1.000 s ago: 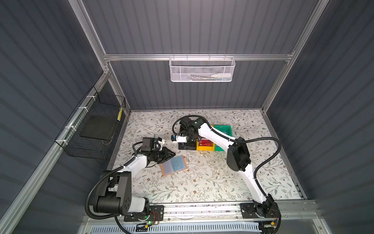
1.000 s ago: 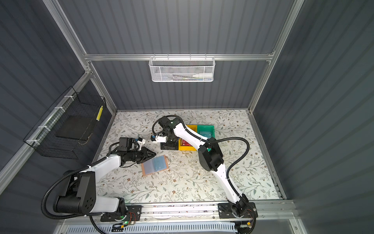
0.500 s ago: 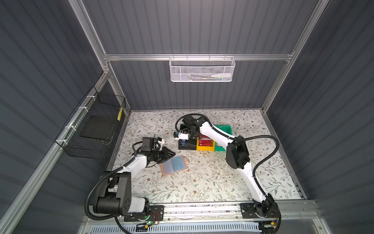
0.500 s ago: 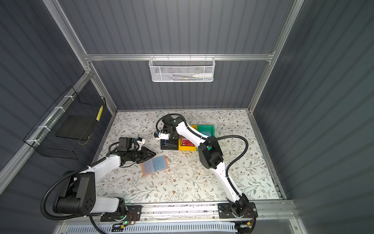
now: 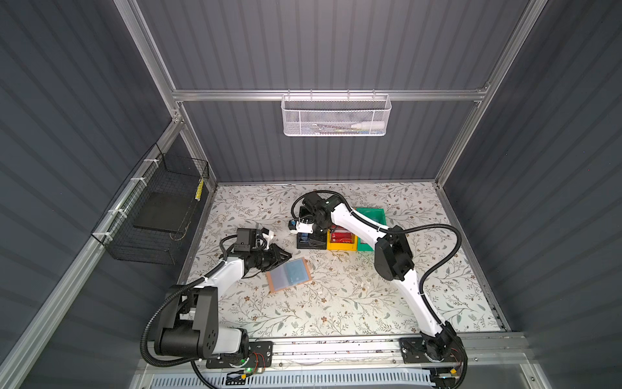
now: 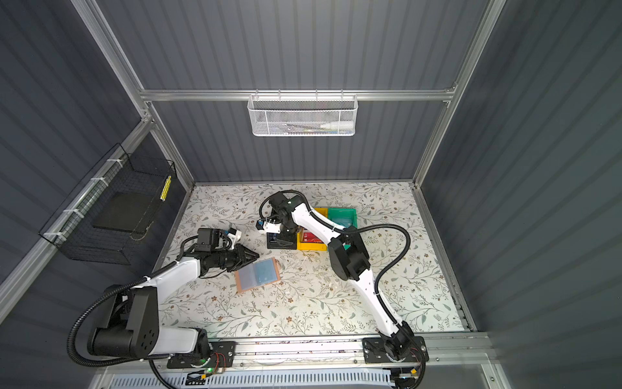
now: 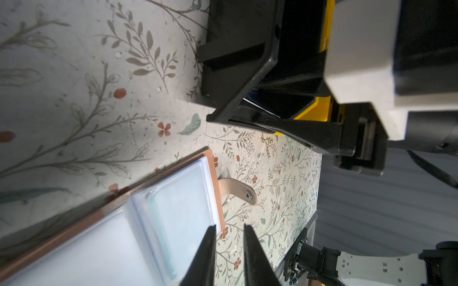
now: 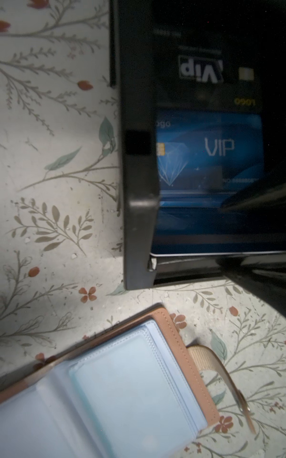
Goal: Take the credit cards out of the card holder
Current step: Place the credit card in the storage box.
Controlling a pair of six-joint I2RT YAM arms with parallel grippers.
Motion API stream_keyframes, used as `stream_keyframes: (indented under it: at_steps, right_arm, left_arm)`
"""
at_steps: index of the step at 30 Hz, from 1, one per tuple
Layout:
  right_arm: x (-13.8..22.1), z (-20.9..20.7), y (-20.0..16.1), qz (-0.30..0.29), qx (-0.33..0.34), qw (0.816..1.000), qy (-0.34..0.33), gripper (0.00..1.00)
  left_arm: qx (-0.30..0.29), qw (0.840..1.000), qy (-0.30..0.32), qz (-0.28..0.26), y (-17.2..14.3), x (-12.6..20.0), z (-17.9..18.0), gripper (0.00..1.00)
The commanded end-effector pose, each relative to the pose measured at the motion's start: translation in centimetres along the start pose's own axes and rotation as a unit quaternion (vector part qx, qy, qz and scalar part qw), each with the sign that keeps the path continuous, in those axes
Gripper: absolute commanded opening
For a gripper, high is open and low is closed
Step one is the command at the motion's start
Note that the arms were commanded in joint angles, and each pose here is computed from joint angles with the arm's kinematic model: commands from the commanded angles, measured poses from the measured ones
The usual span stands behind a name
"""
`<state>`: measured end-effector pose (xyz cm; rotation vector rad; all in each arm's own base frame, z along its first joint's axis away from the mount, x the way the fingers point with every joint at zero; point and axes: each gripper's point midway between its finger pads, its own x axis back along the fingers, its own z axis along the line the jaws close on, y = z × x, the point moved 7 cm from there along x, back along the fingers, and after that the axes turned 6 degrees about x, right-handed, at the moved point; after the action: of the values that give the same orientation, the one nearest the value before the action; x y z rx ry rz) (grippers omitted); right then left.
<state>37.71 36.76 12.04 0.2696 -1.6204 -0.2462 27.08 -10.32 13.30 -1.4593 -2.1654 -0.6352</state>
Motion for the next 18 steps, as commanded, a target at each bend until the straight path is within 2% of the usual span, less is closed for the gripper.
stream_keyframes:
  at_steps: [1, 18]
  right_arm:
    - [0.2, -1.3, -0.5, 0.005, -0.010, 1.000, -0.025, 0.40]
    - [0.6, -3.6, -1.2, 0.021, -0.002, 0.997, -0.079, 0.46]
  left_arm:
    - [-0.001, 1.000, 0.006, 0.001, -0.4, 0.3, 0.4, 0.22]
    - [0.005, 1.000, 0.006, 0.003, -0.5, 0.0, 0.8, 0.23]
